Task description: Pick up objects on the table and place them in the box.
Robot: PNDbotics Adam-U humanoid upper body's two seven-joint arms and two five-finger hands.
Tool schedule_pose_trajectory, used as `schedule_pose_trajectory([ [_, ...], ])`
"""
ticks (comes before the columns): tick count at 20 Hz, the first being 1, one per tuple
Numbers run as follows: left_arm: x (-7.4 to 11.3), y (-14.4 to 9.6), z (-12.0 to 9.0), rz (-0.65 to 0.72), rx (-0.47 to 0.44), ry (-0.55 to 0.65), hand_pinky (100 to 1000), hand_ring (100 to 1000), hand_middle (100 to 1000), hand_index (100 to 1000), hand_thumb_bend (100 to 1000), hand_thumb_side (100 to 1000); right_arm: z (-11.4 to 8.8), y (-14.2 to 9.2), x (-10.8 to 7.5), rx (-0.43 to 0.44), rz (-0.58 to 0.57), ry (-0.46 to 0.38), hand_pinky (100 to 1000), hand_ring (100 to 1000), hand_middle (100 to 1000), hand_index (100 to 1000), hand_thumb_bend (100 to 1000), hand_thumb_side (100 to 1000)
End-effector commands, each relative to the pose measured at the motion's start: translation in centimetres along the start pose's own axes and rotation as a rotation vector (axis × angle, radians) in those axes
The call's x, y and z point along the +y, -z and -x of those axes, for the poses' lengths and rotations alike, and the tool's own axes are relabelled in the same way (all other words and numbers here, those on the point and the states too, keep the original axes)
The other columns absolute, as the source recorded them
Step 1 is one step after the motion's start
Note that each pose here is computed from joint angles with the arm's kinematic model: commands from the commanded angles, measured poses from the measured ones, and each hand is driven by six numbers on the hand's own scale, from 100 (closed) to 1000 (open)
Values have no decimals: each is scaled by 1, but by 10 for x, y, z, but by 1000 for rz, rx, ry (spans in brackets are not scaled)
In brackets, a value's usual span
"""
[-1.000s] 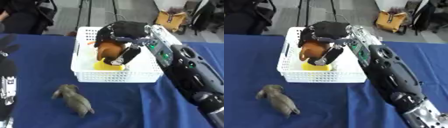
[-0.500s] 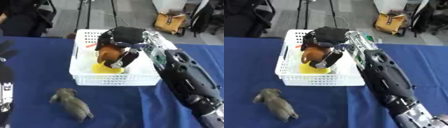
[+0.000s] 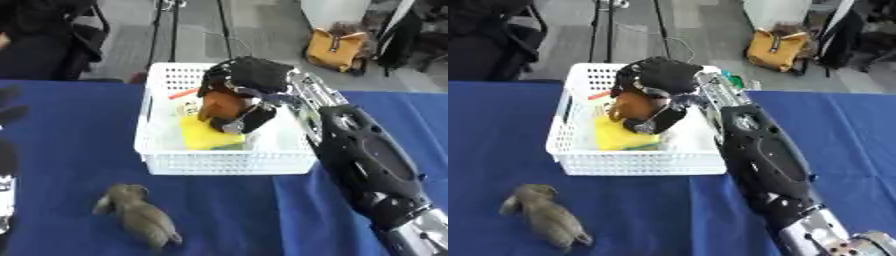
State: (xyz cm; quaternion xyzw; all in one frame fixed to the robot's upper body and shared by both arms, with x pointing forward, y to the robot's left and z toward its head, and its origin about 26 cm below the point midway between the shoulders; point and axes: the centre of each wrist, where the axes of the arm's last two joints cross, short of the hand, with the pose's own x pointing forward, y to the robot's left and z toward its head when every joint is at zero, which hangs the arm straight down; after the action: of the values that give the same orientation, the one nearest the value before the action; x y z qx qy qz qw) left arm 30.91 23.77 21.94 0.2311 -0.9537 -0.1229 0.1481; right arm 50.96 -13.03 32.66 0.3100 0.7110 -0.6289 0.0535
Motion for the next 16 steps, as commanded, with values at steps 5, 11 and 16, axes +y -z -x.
schedule_pose_trajectory([
  [5, 1, 6, -4, -12, -23, -7, 822, 902, 973, 903, 100, 904, 10, -10, -1, 31, -37, -97, 684, 767, 750, 855, 236, 694],
  [11, 2, 5, -3, -12, -15, -2, 822, 902, 972, 902, 100, 903, 6, -2, -1, -35, -56, -75, 739, 818, 807, 897, 211, 860],
  [16, 2, 4, -3, -9, -8, 0, 824, 903, 972, 903, 100, 900, 2, 9, -7, -50, -91, -9, 773, 877, 888, 975, 212, 893],
])
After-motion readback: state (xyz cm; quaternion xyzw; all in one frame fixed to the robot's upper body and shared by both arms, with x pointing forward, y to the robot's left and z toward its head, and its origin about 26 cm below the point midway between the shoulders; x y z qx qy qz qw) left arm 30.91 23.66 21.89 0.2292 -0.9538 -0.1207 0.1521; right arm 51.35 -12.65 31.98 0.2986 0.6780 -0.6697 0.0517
